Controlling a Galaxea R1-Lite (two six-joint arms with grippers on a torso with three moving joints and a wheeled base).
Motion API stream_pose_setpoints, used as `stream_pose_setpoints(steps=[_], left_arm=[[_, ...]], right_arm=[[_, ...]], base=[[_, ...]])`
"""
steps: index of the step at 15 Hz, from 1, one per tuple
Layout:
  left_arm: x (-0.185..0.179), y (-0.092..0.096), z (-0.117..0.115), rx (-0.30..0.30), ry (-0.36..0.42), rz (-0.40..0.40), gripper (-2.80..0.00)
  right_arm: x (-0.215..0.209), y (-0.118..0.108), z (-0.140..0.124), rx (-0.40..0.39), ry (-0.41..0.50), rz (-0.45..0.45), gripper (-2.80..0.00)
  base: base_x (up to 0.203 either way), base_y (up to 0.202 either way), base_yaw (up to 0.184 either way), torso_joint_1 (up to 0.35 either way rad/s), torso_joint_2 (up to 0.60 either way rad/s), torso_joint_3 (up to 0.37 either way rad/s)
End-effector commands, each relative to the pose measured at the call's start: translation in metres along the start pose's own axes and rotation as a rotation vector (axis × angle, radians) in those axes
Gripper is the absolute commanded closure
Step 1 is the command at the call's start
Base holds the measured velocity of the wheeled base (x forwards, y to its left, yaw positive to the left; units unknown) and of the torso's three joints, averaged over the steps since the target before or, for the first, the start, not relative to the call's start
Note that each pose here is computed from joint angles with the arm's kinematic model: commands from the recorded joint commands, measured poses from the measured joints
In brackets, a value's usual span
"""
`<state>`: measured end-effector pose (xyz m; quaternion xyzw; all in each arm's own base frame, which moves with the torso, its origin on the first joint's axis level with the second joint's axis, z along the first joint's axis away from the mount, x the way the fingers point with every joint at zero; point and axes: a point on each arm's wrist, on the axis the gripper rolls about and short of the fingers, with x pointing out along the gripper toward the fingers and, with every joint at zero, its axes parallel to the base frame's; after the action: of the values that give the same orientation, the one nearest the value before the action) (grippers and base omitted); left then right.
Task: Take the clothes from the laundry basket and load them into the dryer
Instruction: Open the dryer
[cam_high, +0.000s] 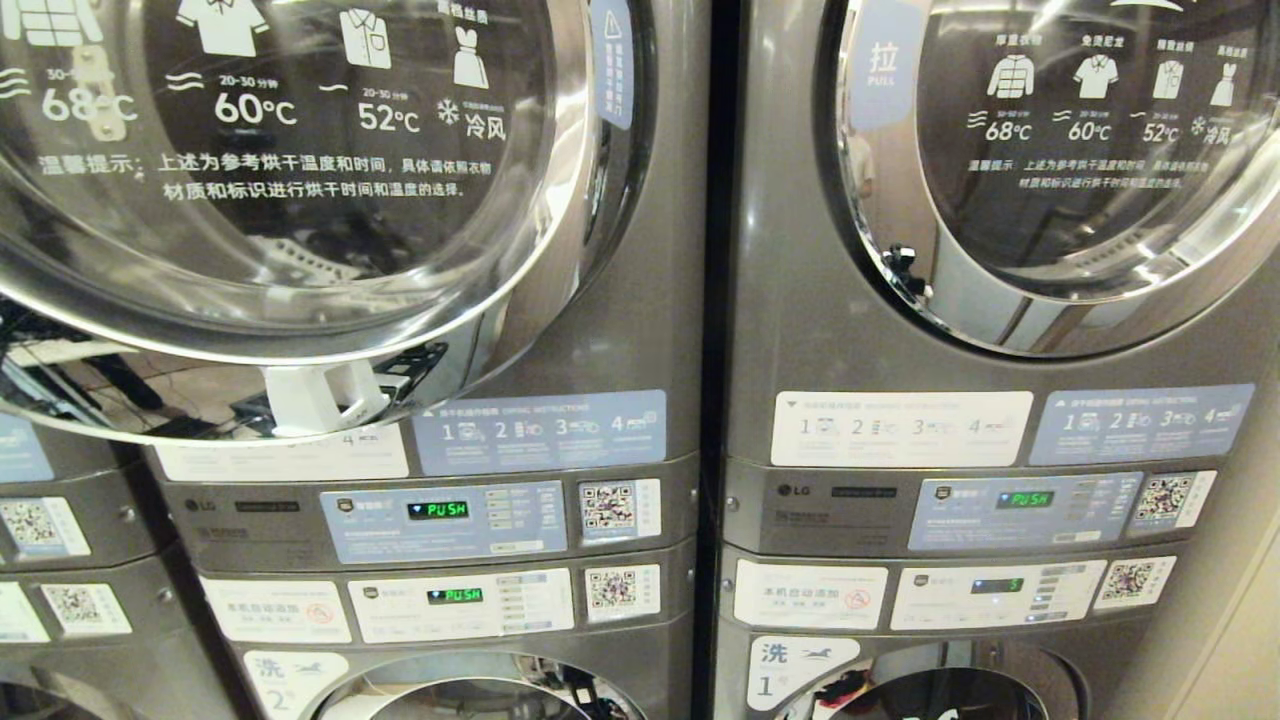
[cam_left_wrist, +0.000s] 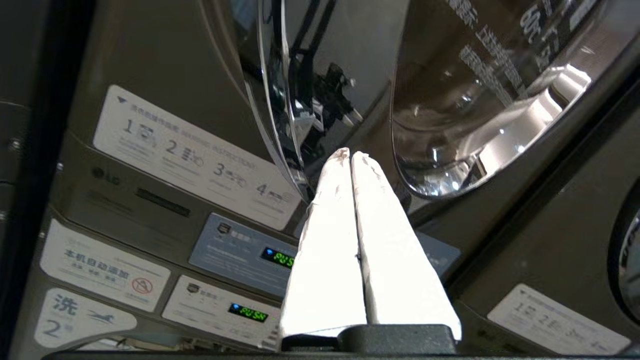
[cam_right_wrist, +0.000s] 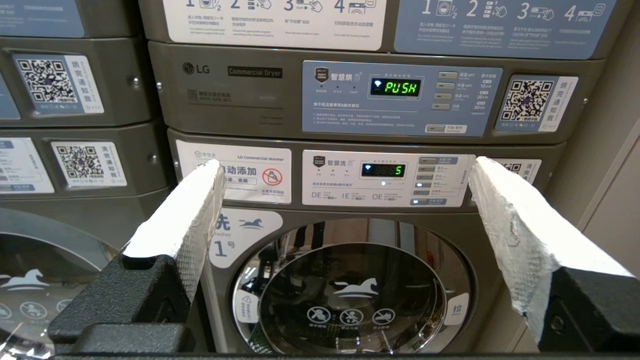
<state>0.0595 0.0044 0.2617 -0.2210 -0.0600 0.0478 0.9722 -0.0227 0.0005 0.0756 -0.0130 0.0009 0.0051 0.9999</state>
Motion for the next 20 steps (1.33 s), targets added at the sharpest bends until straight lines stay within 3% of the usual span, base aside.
stream_pose_setpoints(steps=[1,8,10,13,14,17,20], left_arm=[[-0.006,0.003,-0.004,-0.004,-0.004,0.002,0.0],[-0.003,0.007,-0.004,0.033,-0.023,0.081,0.0],[0.006,0.014,-0.004,0.061,-0.027,0.184,0.0],[0.029,0.039,-0.003,0.065,-0.035,0.409,0.0],[0.037,0.043,0.0,0.061,-0.059,0.382,0.0],[0.045,0.044,-0.004,0.052,-0.033,0.127,0.0],[0.043,0.042,-0.008,-0.06,0.028,-0.001,0.0]], right_arm=[[0.0,0.0,0.0,0.0,-0.001,0.001,-2.8],[0.0,0.0,0.0,0.0,0.001,0.001,-2.8],[0.0,0.0,0.0,0.0,0.001,0.001,-2.8],[0.0,0.0,0.0,0.0,0.0,0.001,-2.8],[0.0,0.0,0.0,0.0,0.0,0.001,-2.8],[0.0,0.0,0.0,0.0,-0.002,0.0,-2.8],[0.0,0.0,0.0,0.0,-0.001,0.001,-2.8]], base=[[0.0,0.0,0.0,0.0,0.0,0.0],[0.0,0.0,0.0,0.0,0.0,0.0],[0.0,0.0,0.0,0.0,0.0,0.0],[0.0,0.0,0.0,0.0,0.0,0.0],[0.0,0.0,0.0,0.0,0.0,0.0],[0.0,0.0,0.0,0.0,0.0,0.0],[0.0,0.0,0.0,0.0,0.0,0.0]])
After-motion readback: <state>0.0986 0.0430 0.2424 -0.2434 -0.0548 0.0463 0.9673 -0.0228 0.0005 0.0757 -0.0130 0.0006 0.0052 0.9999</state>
